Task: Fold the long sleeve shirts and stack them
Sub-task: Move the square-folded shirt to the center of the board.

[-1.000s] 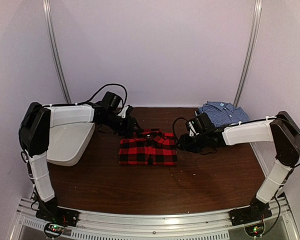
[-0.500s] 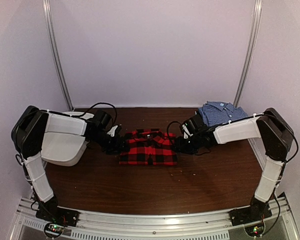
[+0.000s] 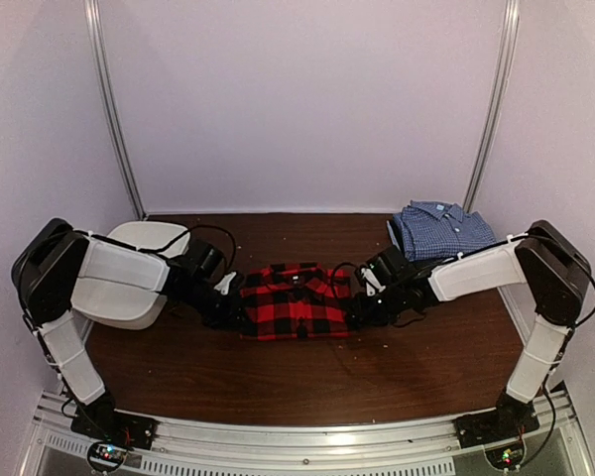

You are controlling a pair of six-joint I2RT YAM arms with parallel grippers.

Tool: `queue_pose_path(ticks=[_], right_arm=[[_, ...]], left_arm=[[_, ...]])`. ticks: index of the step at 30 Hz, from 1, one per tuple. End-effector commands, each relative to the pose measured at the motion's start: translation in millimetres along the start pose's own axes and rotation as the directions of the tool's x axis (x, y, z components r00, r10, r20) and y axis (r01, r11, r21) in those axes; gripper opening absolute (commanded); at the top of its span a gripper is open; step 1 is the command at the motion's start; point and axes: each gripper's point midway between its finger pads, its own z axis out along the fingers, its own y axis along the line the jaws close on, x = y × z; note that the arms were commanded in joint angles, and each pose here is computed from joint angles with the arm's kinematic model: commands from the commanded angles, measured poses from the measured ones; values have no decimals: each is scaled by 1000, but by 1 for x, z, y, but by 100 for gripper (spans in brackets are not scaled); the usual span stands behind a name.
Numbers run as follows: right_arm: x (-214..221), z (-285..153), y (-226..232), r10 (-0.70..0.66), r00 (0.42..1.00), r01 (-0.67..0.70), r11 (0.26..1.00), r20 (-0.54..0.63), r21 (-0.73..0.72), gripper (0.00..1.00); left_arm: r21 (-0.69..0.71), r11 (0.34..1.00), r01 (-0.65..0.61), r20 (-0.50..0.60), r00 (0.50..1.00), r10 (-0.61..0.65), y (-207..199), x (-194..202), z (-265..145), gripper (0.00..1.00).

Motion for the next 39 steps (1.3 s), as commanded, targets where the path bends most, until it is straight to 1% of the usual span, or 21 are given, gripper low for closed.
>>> queue_pose_path(ticks=[1,3,6,8,10,11,12,15,17,19,23,28,31,35,39], right_arm=[[29,-14,-3,-6,998,6,1000,-61,4,29],[44,-22,-4,-9,997,9,1000,-82,4,29],[66,-30,-5,-13,993,14,1000,-115,6,30],[74,-34,-8,-16,992,18,1000,-127,14,31],[75,-38,-10,-22,992,25,999,-123,24,32],[73,-39,-11,-26,992,30,999,-121,31,33],[71,-41,-10,-31,993,35,999,-114,36,34],[58,-47,-8,-36,996,40,998,-82,54,36],[48,-52,-8,-34,998,37,997,-52,64,38],[35,-57,-9,-24,1000,25,997,-14,76,38],[13,-67,-14,-1,999,-3,997,48,83,39],[-4,-69,-16,4,997,-11,996,82,91,39],[-8,-67,-15,1,996,-8,996,85,91,39],[-16,-70,-16,-5,994,-7,994,106,106,39],[-26,-74,-18,-2,991,-13,994,131,112,39]], left_arm=[[42,999,11,0,1000,-11,-16,18,-8,7],[37,999,25,-20,1000,-24,-17,36,-11,4],[22,998,55,-65,996,-54,-14,69,-12,4],[6,998,69,-97,993,-69,-9,88,-10,5],[-5,997,77,-113,991,-77,-4,99,-9,8],[-14,997,78,-112,991,-79,-2,100,-10,12],[-29,997,76,-103,992,-78,0,99,-11,18],[-51,997,51,-61,997,-54,-6,85,-19,31],[-69,997,39,-28,999,-41,-9,75,-25,37],[-91,995,37,6,999,-37,-7,65,-32,39],[-95,994,51,73,996,-44,2,42,-46,41],[-84,996,3,109,994,7,-6,19,-52,39],[-78,997,-22,105,994,30,-10,10,-45,36],[-81,996,-32,100,994,40,-7,3,-34,30],[-69,996,-53,102,993,60,-7,-4,-22,27]])
